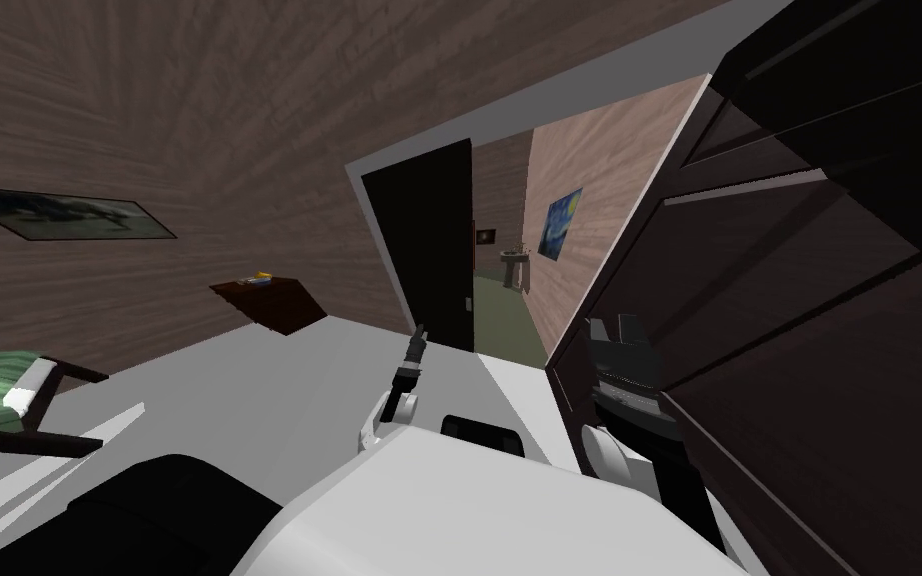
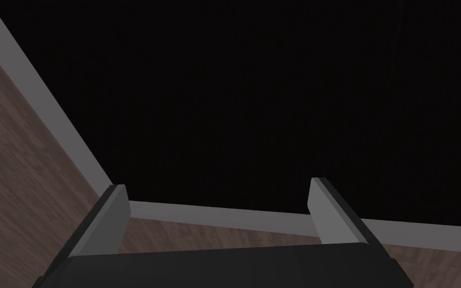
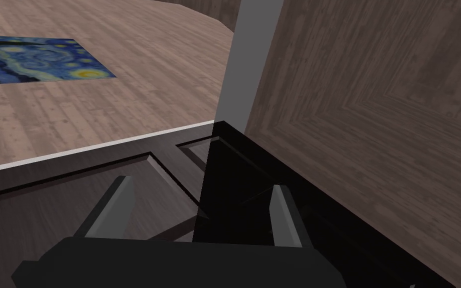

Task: Pull the door open

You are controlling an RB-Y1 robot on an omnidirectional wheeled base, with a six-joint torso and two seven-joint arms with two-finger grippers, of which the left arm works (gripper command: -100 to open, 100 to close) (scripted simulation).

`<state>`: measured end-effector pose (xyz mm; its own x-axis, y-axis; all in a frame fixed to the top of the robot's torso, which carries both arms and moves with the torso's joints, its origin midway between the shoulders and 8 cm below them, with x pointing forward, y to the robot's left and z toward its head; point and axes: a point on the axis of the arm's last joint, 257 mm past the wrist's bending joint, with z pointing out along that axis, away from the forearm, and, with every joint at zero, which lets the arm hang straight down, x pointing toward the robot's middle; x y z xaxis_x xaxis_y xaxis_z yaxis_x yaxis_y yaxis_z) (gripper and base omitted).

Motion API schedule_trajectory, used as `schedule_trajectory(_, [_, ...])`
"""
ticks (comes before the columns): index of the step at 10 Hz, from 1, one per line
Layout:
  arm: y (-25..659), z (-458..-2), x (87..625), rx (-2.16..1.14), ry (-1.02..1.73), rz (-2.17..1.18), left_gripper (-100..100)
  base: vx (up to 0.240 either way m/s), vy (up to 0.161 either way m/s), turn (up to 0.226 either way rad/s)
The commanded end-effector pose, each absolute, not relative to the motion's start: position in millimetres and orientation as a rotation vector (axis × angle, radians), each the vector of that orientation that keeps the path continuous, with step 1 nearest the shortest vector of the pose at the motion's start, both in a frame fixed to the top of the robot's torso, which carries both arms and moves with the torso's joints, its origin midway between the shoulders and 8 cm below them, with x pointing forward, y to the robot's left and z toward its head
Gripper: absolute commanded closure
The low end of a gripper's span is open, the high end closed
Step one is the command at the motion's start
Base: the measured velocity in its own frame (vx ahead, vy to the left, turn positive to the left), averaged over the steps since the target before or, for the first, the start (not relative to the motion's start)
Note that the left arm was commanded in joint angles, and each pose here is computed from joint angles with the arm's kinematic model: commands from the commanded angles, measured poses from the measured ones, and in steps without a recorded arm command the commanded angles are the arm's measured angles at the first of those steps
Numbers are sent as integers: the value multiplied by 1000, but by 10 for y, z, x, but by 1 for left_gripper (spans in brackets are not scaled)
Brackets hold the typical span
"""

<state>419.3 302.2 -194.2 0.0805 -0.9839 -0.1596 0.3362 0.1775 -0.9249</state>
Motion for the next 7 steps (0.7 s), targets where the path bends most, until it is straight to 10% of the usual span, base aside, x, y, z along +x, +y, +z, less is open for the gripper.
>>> schedule_trajectory(1, [3036, -2079, 4204, -876, 1004, -1197, -100, 106, -36, -63])
schedule_trajectory(7, [3090, -2466, 4230, -943, 1042, -1205, -100, 93, -31, -56])
